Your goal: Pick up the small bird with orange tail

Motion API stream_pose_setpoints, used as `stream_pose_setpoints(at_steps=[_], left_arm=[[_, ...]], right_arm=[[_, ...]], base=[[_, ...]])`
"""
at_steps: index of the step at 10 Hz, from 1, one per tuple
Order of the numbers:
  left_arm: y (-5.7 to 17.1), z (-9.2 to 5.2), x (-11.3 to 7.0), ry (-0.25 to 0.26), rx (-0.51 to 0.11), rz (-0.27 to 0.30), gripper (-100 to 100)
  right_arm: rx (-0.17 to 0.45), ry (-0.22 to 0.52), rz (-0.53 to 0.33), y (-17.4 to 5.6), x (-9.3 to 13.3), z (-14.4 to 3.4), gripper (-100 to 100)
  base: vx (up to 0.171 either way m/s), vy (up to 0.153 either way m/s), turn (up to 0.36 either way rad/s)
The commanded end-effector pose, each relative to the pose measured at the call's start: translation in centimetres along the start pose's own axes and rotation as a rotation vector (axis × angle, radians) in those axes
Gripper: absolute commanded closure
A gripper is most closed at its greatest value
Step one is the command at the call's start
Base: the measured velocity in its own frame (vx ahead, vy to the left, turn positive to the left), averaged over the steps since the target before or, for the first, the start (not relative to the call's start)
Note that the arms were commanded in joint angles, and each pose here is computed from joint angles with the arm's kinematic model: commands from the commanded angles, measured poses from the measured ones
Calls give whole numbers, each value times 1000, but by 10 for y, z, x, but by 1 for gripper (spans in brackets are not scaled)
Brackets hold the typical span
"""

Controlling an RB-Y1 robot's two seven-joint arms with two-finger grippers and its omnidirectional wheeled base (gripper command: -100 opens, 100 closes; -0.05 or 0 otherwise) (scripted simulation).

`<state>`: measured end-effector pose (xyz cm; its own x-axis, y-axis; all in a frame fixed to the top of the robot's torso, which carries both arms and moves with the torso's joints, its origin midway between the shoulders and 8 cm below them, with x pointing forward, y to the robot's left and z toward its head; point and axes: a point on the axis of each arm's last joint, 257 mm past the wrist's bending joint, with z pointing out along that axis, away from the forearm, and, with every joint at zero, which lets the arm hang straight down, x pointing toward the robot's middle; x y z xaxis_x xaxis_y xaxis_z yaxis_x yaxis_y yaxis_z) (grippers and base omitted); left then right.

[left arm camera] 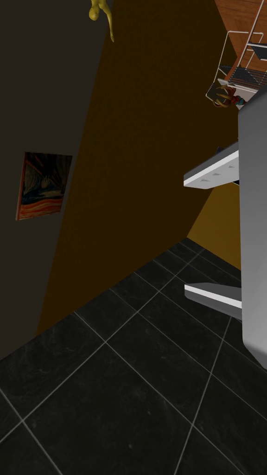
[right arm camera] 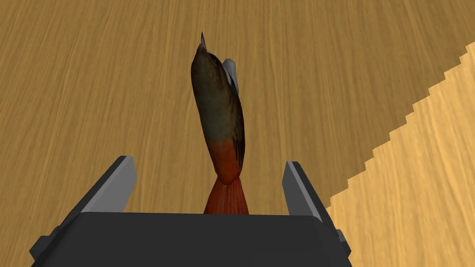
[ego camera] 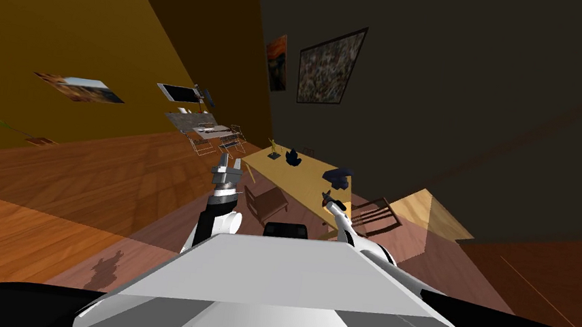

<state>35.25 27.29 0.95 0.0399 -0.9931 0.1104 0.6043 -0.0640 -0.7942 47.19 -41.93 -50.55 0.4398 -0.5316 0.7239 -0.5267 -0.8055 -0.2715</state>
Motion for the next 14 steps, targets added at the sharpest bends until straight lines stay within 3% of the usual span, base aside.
stream_pose_setpoints(at_steps=[1,2,4,5,7,8,10,11,13,14], left_arm=[[0,0,0,0,0,0,0],[0,0,0,0,0,0,0],[0,0,0,0,0,0,0],[0,0,0,0,0,0,0],[0,0,0,0,0,0,0],[0,0,0,0,0,0,0],[0,0,0,0,0,0,0],[0,0,0,0,0,0,0],[0,0,0,0,0,0,0],[0,0,0,0,0,0,0]], right_arm=[[0,0,0,0,0,0,0],[-5,11,45,0,2,0,-100],[-5,11,11,0,2,0,-100],[-12,22,67,1,3,0,-100],[-12,21,22,1,3,0,-100],[-21,31,83,2,3,0,-100],[-21,30,33,2,3,0,-100],[-31,39,97,3,2,-1,-100],[-32,38,48,3,2,-1,-100],[-43,45,113,5,1,-1,-100]], base=[[0,0,0],[-10,-33,114],[-7,-32,33],[-15,-31,108],[-5,-25,33],[-9,-31,98],[-7,-26,35],[-12,-33,117],[-8,-26,28],[-13,-32,112]])
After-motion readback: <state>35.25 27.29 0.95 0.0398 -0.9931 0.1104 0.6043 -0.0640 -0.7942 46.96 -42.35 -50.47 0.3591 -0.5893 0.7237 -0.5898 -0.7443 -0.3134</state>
